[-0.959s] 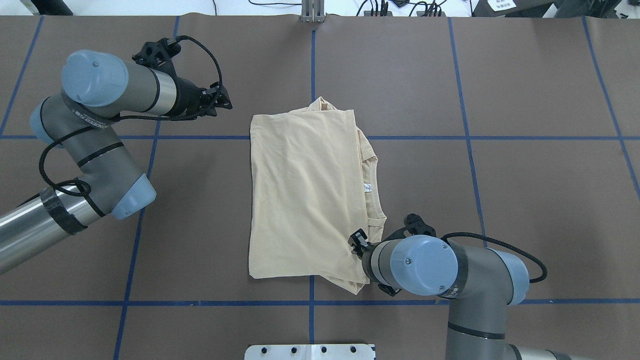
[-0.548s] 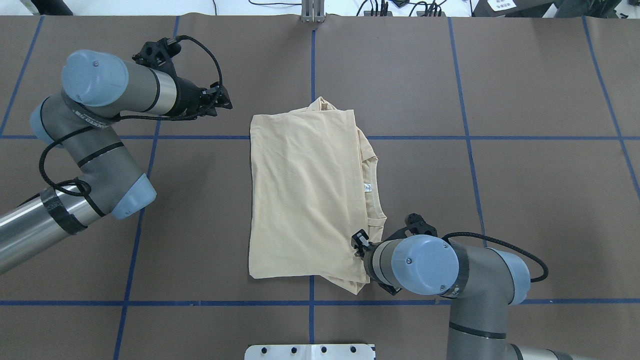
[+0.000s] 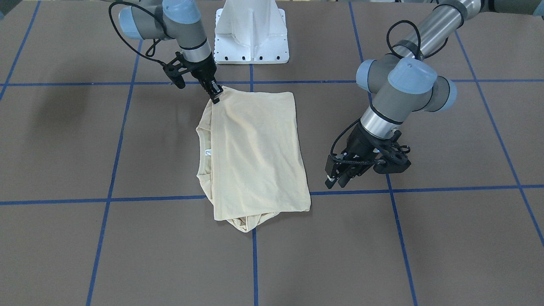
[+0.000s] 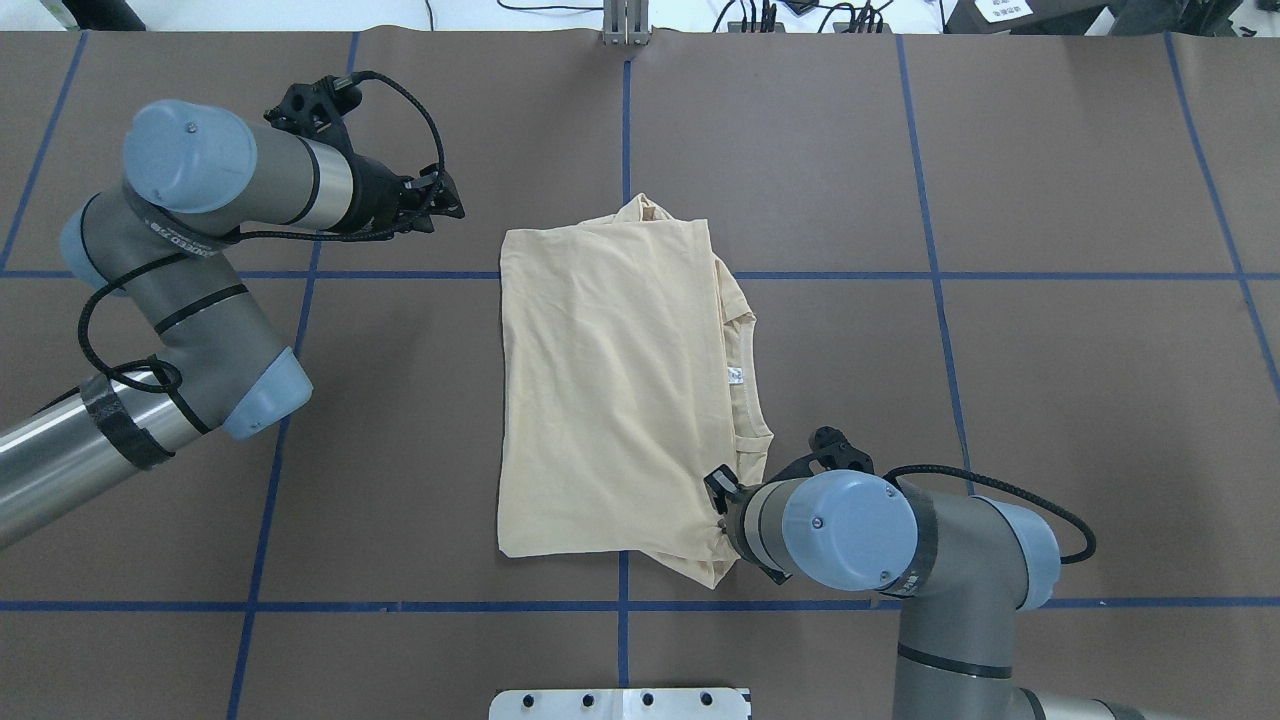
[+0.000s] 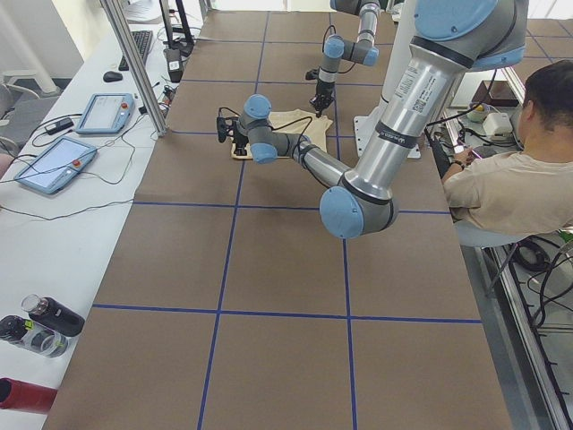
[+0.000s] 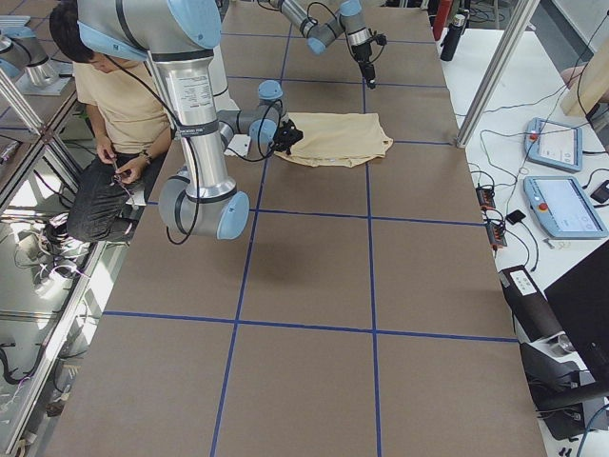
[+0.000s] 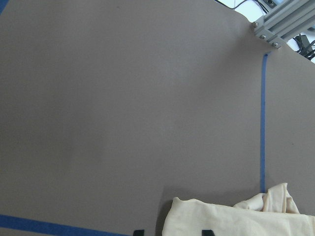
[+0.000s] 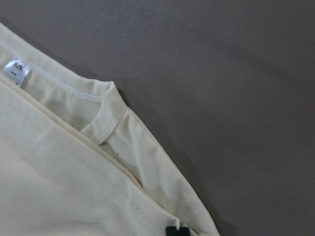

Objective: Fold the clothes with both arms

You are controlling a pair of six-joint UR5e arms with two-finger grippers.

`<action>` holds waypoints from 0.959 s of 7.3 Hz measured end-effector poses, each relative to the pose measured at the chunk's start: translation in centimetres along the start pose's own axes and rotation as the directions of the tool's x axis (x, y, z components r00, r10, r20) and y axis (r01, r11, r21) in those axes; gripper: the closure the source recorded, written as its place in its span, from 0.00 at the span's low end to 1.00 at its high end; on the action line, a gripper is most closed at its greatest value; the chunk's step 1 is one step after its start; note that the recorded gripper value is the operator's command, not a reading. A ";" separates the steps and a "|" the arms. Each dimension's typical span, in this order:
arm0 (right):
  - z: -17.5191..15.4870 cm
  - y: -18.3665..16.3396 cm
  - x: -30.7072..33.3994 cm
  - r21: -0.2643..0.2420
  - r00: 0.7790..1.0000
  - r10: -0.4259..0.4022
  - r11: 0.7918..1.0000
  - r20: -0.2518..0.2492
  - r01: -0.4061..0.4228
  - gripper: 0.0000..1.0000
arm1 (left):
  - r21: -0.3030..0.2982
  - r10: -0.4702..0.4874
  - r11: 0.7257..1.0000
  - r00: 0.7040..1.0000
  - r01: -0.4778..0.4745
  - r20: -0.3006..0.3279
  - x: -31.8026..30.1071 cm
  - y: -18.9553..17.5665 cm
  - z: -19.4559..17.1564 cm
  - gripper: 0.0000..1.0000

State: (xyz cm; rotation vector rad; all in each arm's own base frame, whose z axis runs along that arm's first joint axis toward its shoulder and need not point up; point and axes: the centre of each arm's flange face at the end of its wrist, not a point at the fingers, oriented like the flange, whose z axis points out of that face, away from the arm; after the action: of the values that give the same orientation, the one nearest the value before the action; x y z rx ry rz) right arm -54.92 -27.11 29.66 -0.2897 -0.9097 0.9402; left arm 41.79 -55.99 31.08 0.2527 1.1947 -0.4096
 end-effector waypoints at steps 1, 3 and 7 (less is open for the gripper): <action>-0.2 -0.1 -0.2 0.000 1.000 0.001 1.000 0.007 -0.001 1.00 | 0.001 -0.001 1.000 1.000 0.001 -0.001 0.1 0.0 -0.1 0.51; -0.8 -0.3 -0.5 -0.002 1.000 0.003 1.000 0.017 -0.003 0.72 | 0.002 -0.009 1.000 1.000 0.009 -0.007 0.3 0.0 -0.3 0.51; -0.4 -0.2 -0.1 0.005 1.000 -0.001 1.000 0.011 0.001 0.34 | 0.001 -0.019 1.000 1.000 0.019 -0.007 0.3 0.1 -0.3 0.51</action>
State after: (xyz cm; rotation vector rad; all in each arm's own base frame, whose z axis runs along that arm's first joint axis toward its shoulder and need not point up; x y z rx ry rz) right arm -54.48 -27.26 29.49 -0.2801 -0.9168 0.9440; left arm 41.67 -55.87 30.71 0.2440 1.2047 -0.4256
